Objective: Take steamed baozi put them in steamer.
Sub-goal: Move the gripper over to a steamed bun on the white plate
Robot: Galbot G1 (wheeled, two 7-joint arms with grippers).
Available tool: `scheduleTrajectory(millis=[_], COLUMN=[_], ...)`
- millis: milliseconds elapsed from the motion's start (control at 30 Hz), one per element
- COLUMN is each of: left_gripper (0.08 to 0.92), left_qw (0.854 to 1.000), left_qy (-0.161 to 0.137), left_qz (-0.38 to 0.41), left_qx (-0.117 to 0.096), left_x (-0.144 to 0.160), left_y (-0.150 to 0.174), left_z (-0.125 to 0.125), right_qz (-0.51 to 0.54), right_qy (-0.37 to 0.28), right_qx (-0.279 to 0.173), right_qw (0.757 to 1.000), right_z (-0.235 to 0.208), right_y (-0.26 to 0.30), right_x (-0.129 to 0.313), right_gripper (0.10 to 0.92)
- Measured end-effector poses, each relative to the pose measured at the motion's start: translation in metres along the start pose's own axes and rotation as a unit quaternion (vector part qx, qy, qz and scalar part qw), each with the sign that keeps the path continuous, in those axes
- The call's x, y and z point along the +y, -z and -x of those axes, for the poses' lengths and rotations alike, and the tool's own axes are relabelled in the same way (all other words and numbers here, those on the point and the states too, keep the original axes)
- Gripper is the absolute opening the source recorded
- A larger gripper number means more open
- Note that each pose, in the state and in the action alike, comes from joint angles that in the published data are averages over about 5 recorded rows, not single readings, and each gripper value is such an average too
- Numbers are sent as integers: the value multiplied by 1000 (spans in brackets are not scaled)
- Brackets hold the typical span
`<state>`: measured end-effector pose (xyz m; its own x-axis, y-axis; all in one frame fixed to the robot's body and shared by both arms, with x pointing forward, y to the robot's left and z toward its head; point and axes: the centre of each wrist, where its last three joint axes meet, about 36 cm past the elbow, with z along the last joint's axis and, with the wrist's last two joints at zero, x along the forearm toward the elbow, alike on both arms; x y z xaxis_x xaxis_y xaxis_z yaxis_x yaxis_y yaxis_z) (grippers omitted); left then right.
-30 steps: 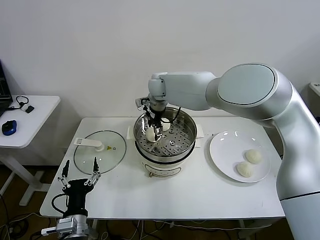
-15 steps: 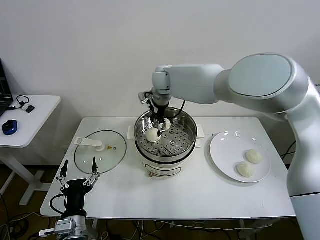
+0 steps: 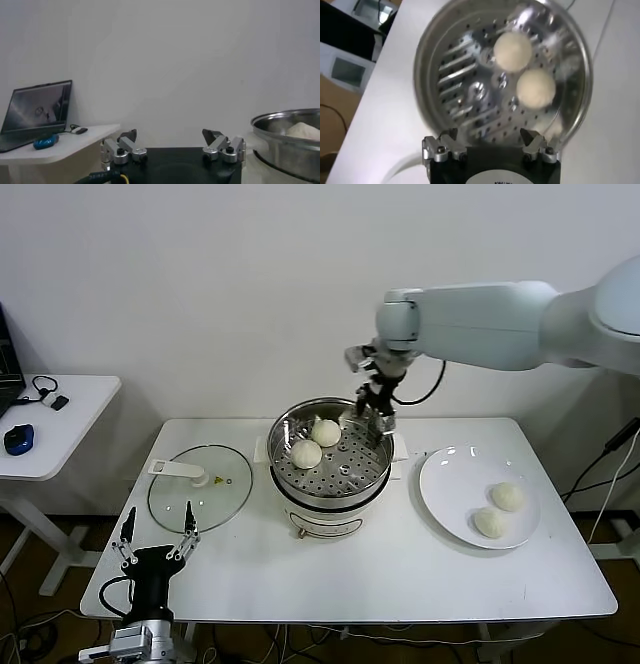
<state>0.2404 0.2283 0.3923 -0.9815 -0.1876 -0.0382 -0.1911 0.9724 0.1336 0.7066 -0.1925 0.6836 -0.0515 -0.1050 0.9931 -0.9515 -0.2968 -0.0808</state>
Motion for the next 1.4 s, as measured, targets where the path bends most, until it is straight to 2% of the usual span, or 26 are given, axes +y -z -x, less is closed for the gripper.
scheduleTrajectory(millis=[333, 700, 1067, 1400], left_gripper=[823, 823, 823, 823], left_qw=[1000, 1000, 1000, 1000], left_qy=[2, 5, 9, 12], left_qz=[2, 8, 14, 19], left_qx=[1, 5, 9, 11], left_x=[-5, -10, -11, -9], left_y=[-1, -3, -6, -9], left_z=[-4, -11, -15, -15], right_qz=[22, 56, 88, 102], right_qy=[13, 21, 39, 40], right_qx=[-8, -12, -6, -8], right_qw=[1000, 998, 995, 994], right_z=[11, 49, 105, 149], right_y=[-95, -177, -226, -239], right_x=[54, 111, 154, 168], right_gripper=[823, 823, 823, 823])
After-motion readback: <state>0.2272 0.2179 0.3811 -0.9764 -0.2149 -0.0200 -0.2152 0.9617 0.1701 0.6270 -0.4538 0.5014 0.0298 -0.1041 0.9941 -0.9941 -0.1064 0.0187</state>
